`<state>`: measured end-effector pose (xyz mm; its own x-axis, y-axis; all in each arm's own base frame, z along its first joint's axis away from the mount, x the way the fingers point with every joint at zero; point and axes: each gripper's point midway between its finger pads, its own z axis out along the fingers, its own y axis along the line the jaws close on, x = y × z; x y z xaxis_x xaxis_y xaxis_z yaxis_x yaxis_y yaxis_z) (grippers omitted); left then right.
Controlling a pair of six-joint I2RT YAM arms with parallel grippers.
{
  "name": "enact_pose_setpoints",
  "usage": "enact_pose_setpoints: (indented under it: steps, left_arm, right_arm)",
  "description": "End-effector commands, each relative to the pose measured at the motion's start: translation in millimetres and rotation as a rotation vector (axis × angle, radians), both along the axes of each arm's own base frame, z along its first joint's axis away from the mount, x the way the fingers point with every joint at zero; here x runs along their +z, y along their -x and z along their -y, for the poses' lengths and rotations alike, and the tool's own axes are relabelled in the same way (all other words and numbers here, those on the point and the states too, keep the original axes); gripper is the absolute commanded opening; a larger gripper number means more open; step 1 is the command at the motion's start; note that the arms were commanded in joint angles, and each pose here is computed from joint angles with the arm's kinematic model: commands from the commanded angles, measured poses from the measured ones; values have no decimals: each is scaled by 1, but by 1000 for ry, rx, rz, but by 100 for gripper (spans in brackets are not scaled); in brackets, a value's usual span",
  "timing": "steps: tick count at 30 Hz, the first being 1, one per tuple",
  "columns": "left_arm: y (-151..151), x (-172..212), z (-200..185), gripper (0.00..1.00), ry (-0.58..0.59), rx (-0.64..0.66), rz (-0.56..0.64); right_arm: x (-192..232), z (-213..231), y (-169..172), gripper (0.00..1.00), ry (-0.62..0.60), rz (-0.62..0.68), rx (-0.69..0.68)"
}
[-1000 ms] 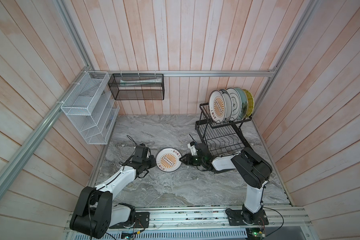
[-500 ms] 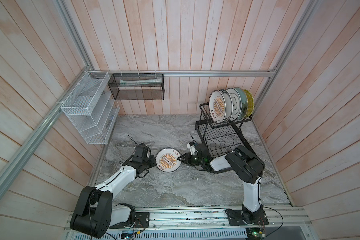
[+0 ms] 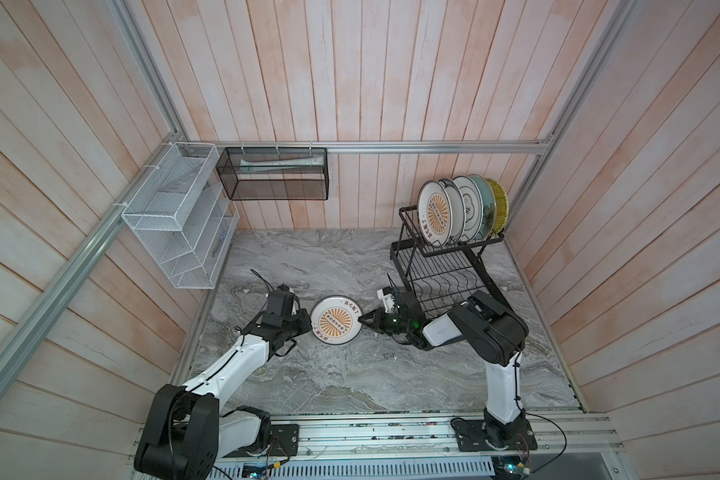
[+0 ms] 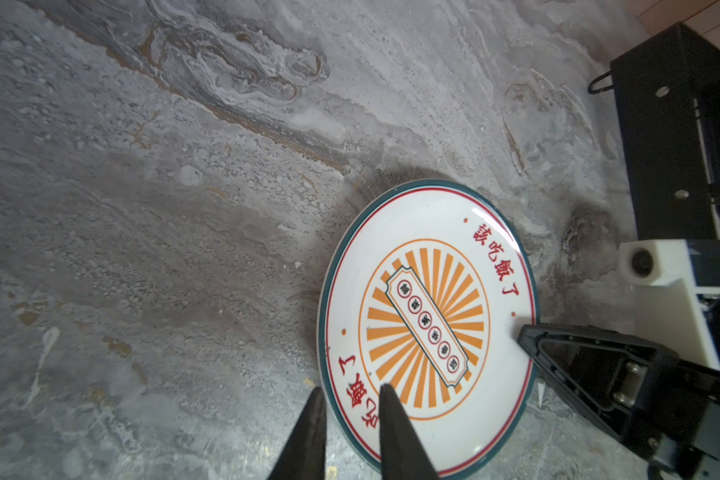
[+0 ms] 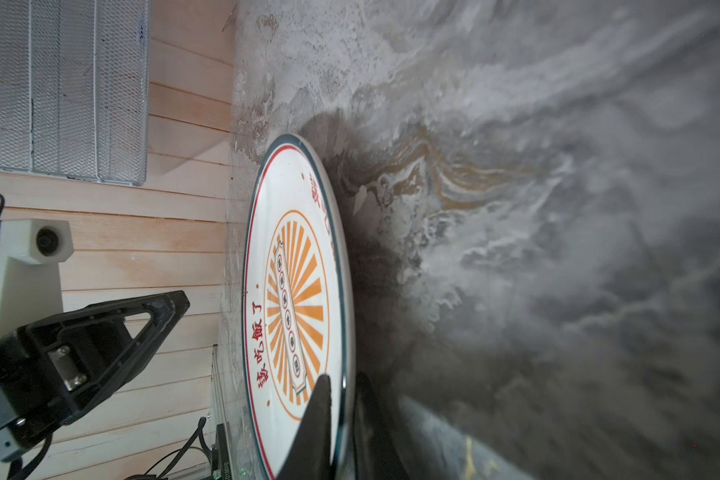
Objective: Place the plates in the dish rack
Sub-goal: 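Grasp the plate rim with both grippers and tilt it upright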
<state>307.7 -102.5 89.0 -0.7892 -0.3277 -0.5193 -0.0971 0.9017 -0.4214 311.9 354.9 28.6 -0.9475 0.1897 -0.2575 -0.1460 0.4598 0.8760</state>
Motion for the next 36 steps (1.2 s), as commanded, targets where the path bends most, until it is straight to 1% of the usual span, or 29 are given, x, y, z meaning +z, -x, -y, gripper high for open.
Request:
enact_pose_setpoints:
  steps: [1,9,16,20,27,30,36]
  left_arm:
    - [-1,14,-5,25,-6,19,31]
    - [0,27,-4,25,10,17,56]
    - [1,42,5,30,66,-25,120]
    - [2,39,7,31,64,-38,113]
    - [3,30,21,32,111,-110,97]
    - [4,30,29,32,142,-148,100]
    - [2,35,33,31,157,-166,116]
  right_arm:
    - [6,6,3,10,-3,13,-1]
    - [24,9,5,4,-24,48,-5]
    - [46,14,5,1,-52,88,-19]
    - [59,15,5,0,-58,133,-11]
    - [78,16,6,0,-82,178,3]
    - [85,15,8,0,-96,197,17]
    - [93,11,12,0,-114,231,66]
